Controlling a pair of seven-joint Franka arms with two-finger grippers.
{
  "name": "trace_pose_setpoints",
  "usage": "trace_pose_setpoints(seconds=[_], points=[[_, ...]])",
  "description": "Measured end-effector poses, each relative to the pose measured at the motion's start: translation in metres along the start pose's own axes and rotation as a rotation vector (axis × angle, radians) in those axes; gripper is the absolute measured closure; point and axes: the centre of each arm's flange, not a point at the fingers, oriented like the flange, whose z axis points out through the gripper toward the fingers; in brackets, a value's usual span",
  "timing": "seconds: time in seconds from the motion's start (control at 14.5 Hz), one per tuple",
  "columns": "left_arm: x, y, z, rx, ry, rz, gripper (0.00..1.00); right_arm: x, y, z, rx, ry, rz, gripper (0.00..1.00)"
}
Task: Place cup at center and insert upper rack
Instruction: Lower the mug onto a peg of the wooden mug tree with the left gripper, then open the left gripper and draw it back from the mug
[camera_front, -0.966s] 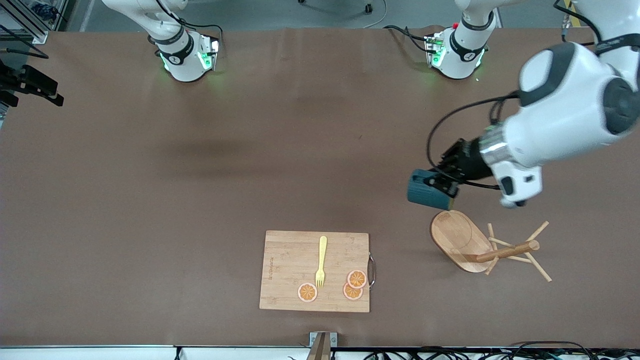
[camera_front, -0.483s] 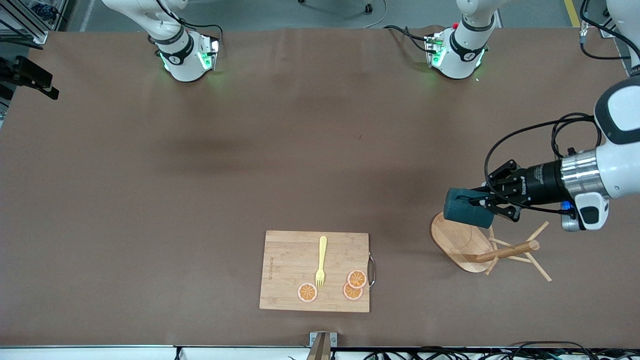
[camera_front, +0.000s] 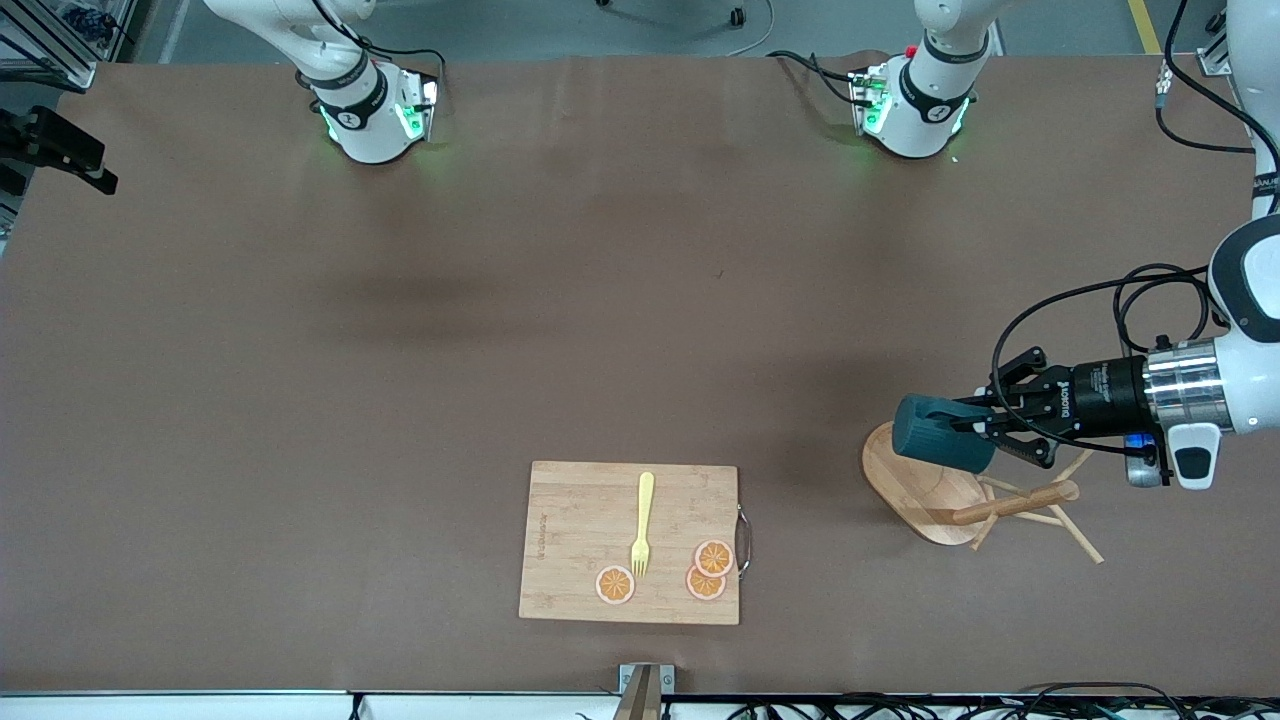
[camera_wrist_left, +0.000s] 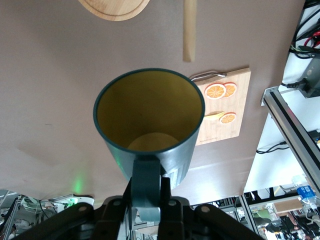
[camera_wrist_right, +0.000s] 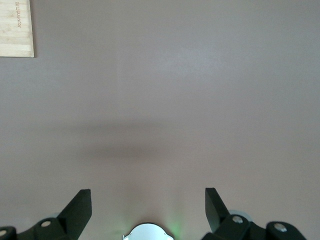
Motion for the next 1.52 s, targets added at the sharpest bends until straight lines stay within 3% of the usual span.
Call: trace_pose_setpoints(seconds=[0.62, 0.9, 1.38, 1.52], points=[[0.046, 0.001, -0.006, -0.100, -0.078, 0.019, 0.79, 0.000, 0.000, 0.000, 0.000, 0.000, -0.001, 0.00], [0.088, -0.009, -0.016, -0.145, -0.124, 0.029, 0.79, 0.000, -0.001, 0.000, 0.000, 0.000, -0.001, 0.00], [0.128, -0.018, -0.009, -0.174, -0.177, 0.035, 0.79, 0.000, -0.001, 0.000, -0.001, 0.001, -0.002, 0.00], [0.128, -0.018, -0.009, -0.176, -0.181, 0.034, 0.63, 0.000, -0.001, 0.000, -0.001, 0.001, -0.002, 0.00]])
